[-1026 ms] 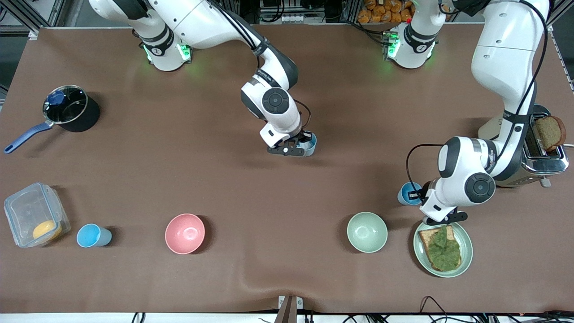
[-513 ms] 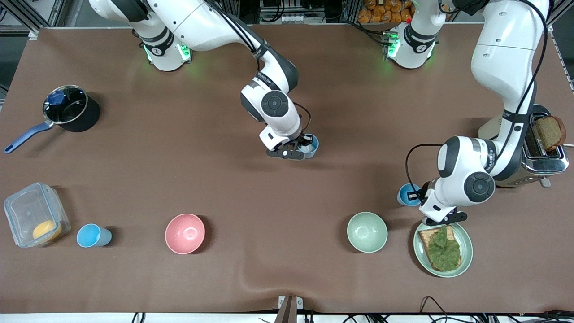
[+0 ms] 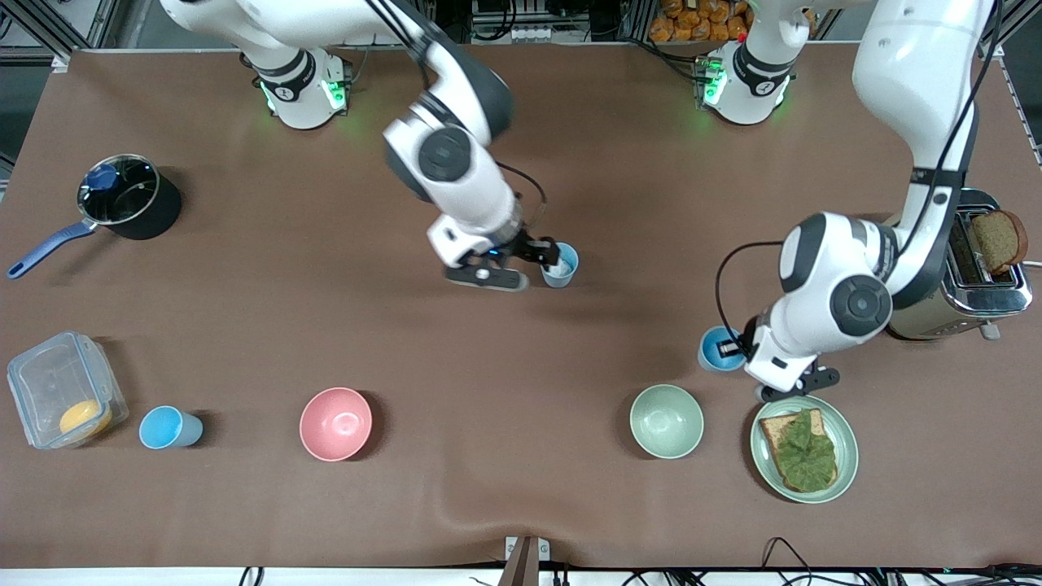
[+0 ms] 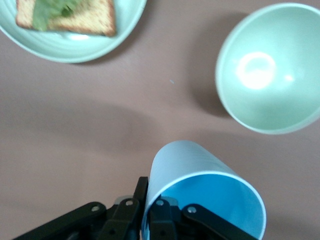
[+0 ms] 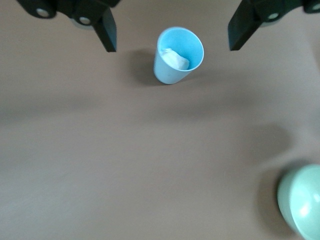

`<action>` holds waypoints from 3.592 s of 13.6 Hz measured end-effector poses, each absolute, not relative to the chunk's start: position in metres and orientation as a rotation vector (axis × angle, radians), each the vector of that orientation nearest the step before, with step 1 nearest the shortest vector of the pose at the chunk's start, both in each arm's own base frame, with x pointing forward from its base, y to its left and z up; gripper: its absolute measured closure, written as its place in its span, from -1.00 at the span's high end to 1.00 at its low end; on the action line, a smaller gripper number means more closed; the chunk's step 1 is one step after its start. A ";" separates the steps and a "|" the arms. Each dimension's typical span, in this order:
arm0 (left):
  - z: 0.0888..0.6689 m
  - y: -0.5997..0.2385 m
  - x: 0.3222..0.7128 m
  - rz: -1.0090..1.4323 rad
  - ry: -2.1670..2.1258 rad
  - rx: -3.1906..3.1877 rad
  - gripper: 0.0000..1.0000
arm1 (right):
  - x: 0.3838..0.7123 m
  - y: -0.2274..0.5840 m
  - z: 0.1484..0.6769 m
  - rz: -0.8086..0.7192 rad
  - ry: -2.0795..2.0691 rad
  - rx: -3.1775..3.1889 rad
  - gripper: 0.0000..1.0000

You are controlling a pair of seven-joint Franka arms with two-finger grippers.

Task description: Stack blue cups with both arms

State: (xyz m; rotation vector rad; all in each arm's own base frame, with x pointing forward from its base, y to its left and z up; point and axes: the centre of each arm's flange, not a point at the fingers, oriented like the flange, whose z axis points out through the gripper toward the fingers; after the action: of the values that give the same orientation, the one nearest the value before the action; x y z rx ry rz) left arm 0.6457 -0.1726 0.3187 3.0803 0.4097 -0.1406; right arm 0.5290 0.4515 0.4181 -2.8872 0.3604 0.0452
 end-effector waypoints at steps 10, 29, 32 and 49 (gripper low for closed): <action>0.347 -0.363 0.546 -0.255 0.413 3.031 -0.89 | 0.566 0.196 0.602 -0.113 0.418 -2.967 1.00; 0.287 -0.438 0.480 -0.418 0.367 3.097 -0.89 | 0.580 -0.017 0.584 0.039 0.170 -3.056 1.00; 0.288 -0.432 0.490 -0.403 0.397 3.087 -0.58 | 0.573 -0.018 0.579 0.056 0.157 -3.053 1.00; 0.585 -0.218 0.569 -0.044 0.408 3.211 1.00 | 0.555 -0.006 0.583 -0.121 0.063 -3.133 1.00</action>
State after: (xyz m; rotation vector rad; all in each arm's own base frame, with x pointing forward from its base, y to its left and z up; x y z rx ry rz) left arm 0.5688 -0.2178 0.5853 3.2108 0.4082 -0.0442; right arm 0.5550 -0.0057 0.5826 -3.1330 0.0627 -0.1214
